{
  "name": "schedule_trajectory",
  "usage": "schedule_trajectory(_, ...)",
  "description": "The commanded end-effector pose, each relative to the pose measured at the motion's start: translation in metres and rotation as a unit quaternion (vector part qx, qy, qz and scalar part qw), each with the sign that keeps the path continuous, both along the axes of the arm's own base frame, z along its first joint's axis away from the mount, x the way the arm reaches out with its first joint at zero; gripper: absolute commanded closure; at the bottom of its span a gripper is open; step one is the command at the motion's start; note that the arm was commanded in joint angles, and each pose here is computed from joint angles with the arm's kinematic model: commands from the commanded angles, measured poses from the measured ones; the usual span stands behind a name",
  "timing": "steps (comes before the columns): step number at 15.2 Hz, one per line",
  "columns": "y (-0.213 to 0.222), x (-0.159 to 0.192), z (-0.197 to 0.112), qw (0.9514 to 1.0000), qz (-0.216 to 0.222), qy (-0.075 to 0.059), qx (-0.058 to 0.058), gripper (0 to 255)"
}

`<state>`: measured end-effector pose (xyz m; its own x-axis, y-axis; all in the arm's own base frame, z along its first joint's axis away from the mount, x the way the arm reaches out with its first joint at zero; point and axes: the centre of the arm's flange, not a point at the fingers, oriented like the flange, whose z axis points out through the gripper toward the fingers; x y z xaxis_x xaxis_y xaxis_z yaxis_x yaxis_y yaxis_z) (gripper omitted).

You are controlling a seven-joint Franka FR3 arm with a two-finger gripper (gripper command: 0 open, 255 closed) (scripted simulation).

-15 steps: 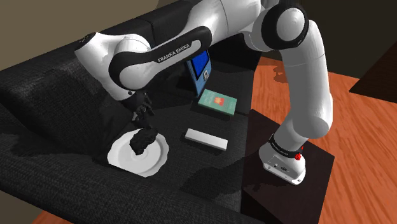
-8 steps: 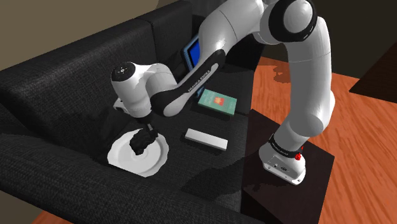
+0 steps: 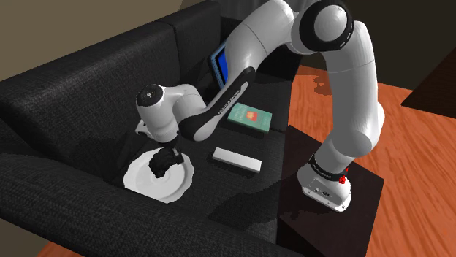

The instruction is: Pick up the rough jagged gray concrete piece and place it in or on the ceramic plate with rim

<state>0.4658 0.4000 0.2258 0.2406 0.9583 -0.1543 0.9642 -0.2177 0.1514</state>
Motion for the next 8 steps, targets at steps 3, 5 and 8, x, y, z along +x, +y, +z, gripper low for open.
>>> schedule_trajectory(3, -0.0002, 0.0001, -0.0026, 1.0000, 0.000, 0.000, 0.000, 0)
schedule_trajectory(5, -0.0002, 0.0001, -0.0026, 1.0000, 0.000, 0.000, 0.000, 0)
schedule_trajectory(8, -0.0002, 0.0001, -0.0026, 1.0000, 0.000, 0.000, 0.000, 255)
